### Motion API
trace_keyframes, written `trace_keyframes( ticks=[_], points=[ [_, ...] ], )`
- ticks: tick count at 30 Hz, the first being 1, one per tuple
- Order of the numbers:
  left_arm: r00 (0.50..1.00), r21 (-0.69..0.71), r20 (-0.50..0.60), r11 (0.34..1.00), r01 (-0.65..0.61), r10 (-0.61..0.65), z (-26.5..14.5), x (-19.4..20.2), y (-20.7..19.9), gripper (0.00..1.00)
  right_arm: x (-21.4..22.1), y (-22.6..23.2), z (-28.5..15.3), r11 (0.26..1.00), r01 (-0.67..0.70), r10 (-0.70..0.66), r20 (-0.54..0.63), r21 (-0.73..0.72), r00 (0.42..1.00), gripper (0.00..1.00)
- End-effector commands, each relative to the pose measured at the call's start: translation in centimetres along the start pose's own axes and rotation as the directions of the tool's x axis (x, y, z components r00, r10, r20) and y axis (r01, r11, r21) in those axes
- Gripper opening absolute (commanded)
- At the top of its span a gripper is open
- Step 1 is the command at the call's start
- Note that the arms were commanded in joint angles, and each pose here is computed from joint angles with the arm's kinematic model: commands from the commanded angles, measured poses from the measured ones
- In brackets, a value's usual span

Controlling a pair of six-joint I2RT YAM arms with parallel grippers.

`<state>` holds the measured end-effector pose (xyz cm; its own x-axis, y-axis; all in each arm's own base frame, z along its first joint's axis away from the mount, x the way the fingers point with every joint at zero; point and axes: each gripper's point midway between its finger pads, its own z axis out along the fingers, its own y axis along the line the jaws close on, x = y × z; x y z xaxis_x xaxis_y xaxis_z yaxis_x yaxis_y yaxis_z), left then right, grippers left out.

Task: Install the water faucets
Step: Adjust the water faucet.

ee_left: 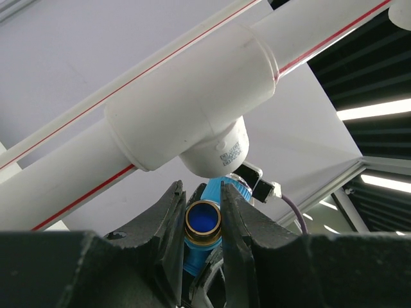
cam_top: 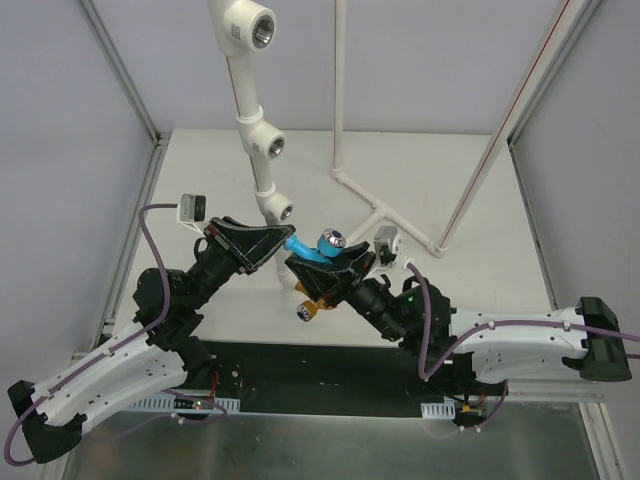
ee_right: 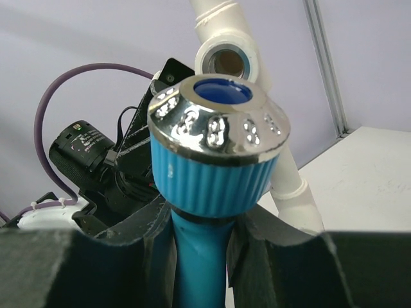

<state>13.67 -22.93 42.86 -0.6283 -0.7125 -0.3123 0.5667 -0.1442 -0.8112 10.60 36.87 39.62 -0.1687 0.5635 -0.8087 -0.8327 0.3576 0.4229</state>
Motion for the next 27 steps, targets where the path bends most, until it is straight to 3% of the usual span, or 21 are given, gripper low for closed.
trace_keyframes(
  ticks=[1,5,8,27],
  points=[
    [1.0,0.09,0.005,0.996,0.001,-0.001,0.6,-0.6,-2.8,0.04,-5.4,0.5,0.8,1.0,-0.009,0.007,0.106,0.021,0.994,0.0],
    [1.0,0.097,-0.021,0.995,0.001,0.001,1.2,-0.3,-3.2,0.35,-3.7,0.1,0.9,0.999,0.017,-0.018,0.039,0.041,0.999,0.0],
    [1.0,0.097,-0.016,0.995,0.0,0.002,1.3,-0.4,-3.3,0.45,-2.6,-0.3,0.7,0.998,0.035,-0.034,-0.013,0.054,0.999,0.0],
    [0.999,0.116,-0.042,0.993,-0.006,0.011,2.0,-0.2,-4.2,0.49,2.2,-3.0,-1.5,0.987,0.086,-0.057,-0.2,0.139,0.978,0.0]
  ],
)
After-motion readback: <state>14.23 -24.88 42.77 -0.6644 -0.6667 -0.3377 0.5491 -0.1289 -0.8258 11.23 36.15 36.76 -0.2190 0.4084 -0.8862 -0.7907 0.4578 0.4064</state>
